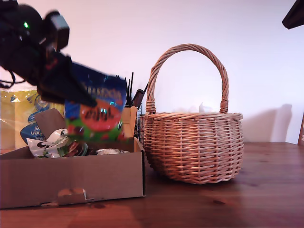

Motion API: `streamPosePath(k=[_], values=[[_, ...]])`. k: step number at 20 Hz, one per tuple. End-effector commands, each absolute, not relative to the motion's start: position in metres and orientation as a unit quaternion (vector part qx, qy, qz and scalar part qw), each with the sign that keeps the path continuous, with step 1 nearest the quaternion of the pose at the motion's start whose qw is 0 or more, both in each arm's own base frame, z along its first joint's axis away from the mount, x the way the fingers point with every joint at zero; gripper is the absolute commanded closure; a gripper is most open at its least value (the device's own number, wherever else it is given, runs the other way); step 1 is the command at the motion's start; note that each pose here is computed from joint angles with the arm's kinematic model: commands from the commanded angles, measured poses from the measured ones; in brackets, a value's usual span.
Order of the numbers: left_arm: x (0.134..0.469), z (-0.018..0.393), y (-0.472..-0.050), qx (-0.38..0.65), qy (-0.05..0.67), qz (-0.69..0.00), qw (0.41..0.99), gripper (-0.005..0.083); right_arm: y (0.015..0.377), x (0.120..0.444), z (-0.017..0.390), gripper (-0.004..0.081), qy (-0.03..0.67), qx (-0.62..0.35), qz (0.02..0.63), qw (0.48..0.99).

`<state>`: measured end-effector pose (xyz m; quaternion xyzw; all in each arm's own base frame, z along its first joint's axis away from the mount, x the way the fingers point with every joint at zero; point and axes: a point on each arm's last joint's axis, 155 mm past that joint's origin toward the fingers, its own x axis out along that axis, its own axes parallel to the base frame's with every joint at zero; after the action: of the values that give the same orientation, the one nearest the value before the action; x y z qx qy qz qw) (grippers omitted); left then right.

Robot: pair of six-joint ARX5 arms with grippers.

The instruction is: Move the bags of Easter eggs from the cardboard box on the left into the woven basket on the right side.

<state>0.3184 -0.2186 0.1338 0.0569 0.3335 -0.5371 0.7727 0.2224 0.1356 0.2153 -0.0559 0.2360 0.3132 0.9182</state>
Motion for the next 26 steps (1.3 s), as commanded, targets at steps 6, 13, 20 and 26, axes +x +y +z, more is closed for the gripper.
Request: streamPosePath(k=[6, 13, 20, 26], values=[[0.294, 0.18, -0.265, -0.034, 0.284, -0.626, 0.725, 0.0797, 0.138, 0.222, 0.214, 0.0782, 0.235, -0.057, 0.318, 0.917], [0.304, 0.211, -0.342, 0.037, 0.175, -0.6, 0.78, 0.0797, 0.138, 0.222, 0.214, 0.0782, 0.236, -0.057, 0.318, 0.916], [0.339, 0.235, -0.376, 0.147, 0.04, -0.466, 0.871, 0.0797, 0.137, 0.221, 0.213, 0.0782, 0.239, -0.057, 0.318, 0.916], [0.367, 0.2, -0.39, 0.215, 0.008, -0.399, 0.891, 0.0797, 0.138, 0.221, 0.214, 0.0782, 0.236, -0.056, 0.319, 0.916]])
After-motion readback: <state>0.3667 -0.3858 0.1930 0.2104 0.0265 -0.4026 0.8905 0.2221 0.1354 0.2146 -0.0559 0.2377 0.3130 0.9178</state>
